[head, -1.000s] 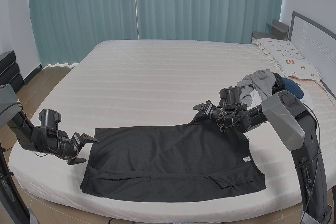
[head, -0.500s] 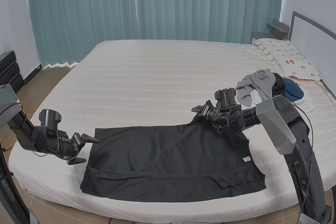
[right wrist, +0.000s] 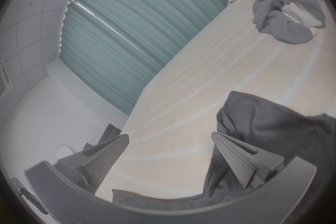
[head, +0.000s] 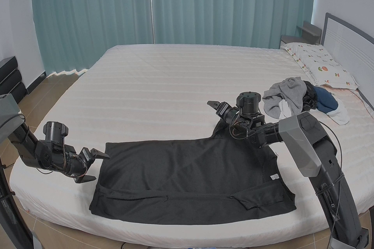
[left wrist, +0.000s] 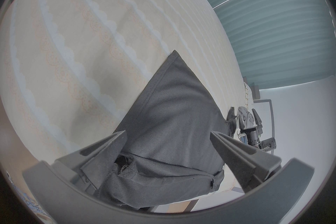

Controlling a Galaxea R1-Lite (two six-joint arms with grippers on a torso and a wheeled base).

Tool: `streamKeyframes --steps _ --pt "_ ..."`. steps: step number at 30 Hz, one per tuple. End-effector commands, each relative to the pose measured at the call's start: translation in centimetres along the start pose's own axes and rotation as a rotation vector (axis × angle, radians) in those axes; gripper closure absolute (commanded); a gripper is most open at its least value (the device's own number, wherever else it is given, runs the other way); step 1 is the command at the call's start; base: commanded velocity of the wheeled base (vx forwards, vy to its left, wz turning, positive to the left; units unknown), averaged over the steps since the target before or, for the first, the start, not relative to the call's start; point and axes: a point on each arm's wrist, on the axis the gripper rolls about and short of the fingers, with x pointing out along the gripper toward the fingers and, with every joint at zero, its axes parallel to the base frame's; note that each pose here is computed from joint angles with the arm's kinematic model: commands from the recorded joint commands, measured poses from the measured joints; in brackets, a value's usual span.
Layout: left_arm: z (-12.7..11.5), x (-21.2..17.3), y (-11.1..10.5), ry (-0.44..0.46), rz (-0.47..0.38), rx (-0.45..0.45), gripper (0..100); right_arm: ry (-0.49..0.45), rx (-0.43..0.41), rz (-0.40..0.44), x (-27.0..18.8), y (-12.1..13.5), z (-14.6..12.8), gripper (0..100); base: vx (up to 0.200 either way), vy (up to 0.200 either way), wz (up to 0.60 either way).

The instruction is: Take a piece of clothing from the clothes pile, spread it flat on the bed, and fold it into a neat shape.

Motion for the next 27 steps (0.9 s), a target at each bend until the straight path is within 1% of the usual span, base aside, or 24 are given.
streamKeyframes --steps 1,3,4,6,9,11,14,15,16,18,24,27 --pt "0.0 0.0 0.0 0.0 0.0 -0.002 0 -0.011 0.001 -0.027 0.0 -1.5 0.5 0 0.0 0.0 0.0" --pt "0.0 0.0 0.0 0.0 0.0 -0.002 0 -0.017 -0.002 -0.035 -0.1 -1.6 1.1 0 0.0 0.0 0.0" --pt "0.0 0.0 0.0 0.0 0.0 -0.002 0 -0.034 -0.019 -0.055 -0.5 -2.1 2.5 0 0.0 0.0 0.0" --pt "0.0 0.0 0.0 0.0 0.0 -0.002 0 -0.05 -0.041 -0.068 -0.9 -2.2 4.0 0 0.0 0.0 0.0" --pt "0.0 0.0 0.0 0.0 0.0 -0.002 0 -0.075 -0.059 -0.088 -1.5 -2.6 5.9 0 0.0 0.0 0.0" --pt "0.0 0.0 0.0 0.0 0.0 -0.002 0 -0.075 -0.091 -0.112 -2.0 -3.2 6.8 0 0.0 0.0 0.0" --pt "0.0 0.0 0.0 0.0 0.0 -0.002 0 -0.05 -0.167 -0.164 -2.4 -5.1 6.7 0 0.0 0.0 0.0" --pt "0.0 0.0 0.0 0.0 0.0 -0.002 0 -0.05 -0.167 -0.164 -2.4 -5.1 6.7 0 0.0 0.0 0.0" --pt "0.0 0.0 0.0 -0.001 -0.001 -0.002 0 -0.026 -0.227 -0.193 -2.8 -6.4 6.4 0 0.0 0.0 0.0" --pt "0.0 0.0 0.0 -0.002 0.001 -0.002 0 -0.003 -0.254 -0.212 -3.0 -7.2 6.1 0 0.0 0.0 0.0" --pt "0.0 0.0 0.0 -0.002 0.001 -0.002 0 0.019 -0.26 -0.222 -3.1 -7.8 5.5 0 0.0 0.0 0.0" --pt "0.0 0.0 0.0 -0.002 0.001 -0.002 0 0.047 -0.286 -0.232 -3.1 -8.3 4.7 0 0.0 0.0 0.0"
